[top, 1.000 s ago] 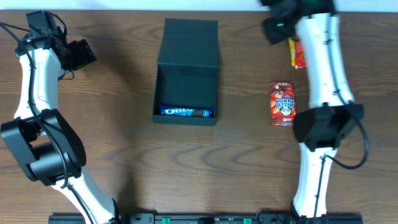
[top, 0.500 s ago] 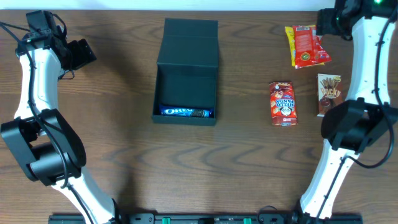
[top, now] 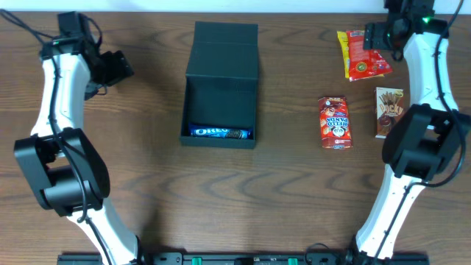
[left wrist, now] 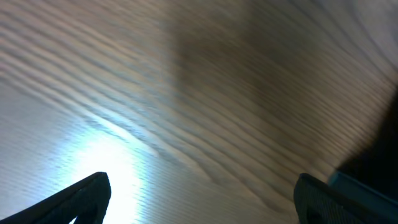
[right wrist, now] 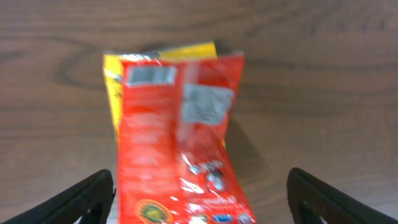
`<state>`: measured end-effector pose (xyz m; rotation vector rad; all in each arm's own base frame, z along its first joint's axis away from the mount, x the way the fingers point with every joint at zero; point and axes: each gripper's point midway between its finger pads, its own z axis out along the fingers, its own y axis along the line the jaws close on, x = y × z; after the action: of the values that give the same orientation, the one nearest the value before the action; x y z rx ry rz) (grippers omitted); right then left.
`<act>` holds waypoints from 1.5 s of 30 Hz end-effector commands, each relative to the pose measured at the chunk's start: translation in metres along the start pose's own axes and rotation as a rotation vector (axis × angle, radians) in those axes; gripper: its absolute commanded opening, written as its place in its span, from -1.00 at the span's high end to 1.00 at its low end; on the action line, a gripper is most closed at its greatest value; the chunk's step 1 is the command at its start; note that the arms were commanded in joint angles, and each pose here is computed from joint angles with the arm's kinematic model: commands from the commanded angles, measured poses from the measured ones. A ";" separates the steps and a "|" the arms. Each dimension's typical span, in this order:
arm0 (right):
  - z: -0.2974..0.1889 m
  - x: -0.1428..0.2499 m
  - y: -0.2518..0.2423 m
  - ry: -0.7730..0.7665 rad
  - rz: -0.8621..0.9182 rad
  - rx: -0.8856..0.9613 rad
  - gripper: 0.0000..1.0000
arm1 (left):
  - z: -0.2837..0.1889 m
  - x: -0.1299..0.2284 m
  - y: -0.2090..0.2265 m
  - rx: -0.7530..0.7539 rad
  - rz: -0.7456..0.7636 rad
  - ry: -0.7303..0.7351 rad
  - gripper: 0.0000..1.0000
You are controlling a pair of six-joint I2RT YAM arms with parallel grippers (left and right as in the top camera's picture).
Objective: Pack container
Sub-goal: 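Withdraw the right gripper and reach toward the red chip bag, then grasp the red chip bag with the right gripper and lift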
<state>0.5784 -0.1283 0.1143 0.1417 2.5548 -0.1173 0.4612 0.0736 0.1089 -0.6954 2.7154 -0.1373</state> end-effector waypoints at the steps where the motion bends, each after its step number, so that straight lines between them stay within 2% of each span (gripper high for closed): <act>1: 0.000 0.006 -0.021 0.011 0.047 0.018 -0.87 | 0.006 0.007 -0.010 0.003 0.015 0.018 -0.90; 5: 0.000 0.016 -0.025 0.049 0.056 0.017 -0.96 | 0.007 0.005 -0.018 0.011 0.032 0.001 -0.91; 9: -0.002 0.032 -0.018 0.117 0.058 -0.010 -0.96 | 0.007 0.001 -0.020 0.017 0.035 -0.018 -0.90; 13: -0.009 0.050 0.009 0.193 0.076 -0.160 -0.99 | 0.006 -0.016 -0.024 0.037 0.082 -0.084 -0.90; 17: -0.017 0.061 0.031 0.249 0.126 -0.242 -0.79 | 0.003 -0.036 -0.032 0.056 0.185 -0.172 -0.90; 20: -0.020 0.060 0.043 0.258 0.157 -0.237 -0.73 | 0.000 -0.046 -0.033 0.061 0.218 -0.215 -0.91; 26: -0.017 0.051 0.060 0.236 0.188 -0.141 -0.74 | -0.002 -0.057 -0.029 0.056 0.272 -0.253 -0.91; 29: -0.015 0.045 0.061 0.207 0.179 -0.080 -0.82 | -0.004 -0.062 -0.031 0.061 0.276 -0.276 -0.90; 32: -0.012 0.031 0.050 0.142 0.169 -0.008 -0.84 | -0.005 -0.065 -0.032 0.066 0.276 -0.289 -0.90; 37: -0.007 -0.004 0.025 -0.006 0.202 0.013 -0.96 | -0.004 -0.062 -0.034 0.074 0.223 -0.277 -0.90; 45: 0.013 -0.010 -0.013 -0.058 0.244 -0.004 -0.98 | -0.004 -0.062 -0.036 0.095 0.135 -0.271 -0.90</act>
<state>0.5922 -0.1331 0.1223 0.4280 2.4466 -0.0342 0.5278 0.0737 0.1445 -0.4006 2.4606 -0.1010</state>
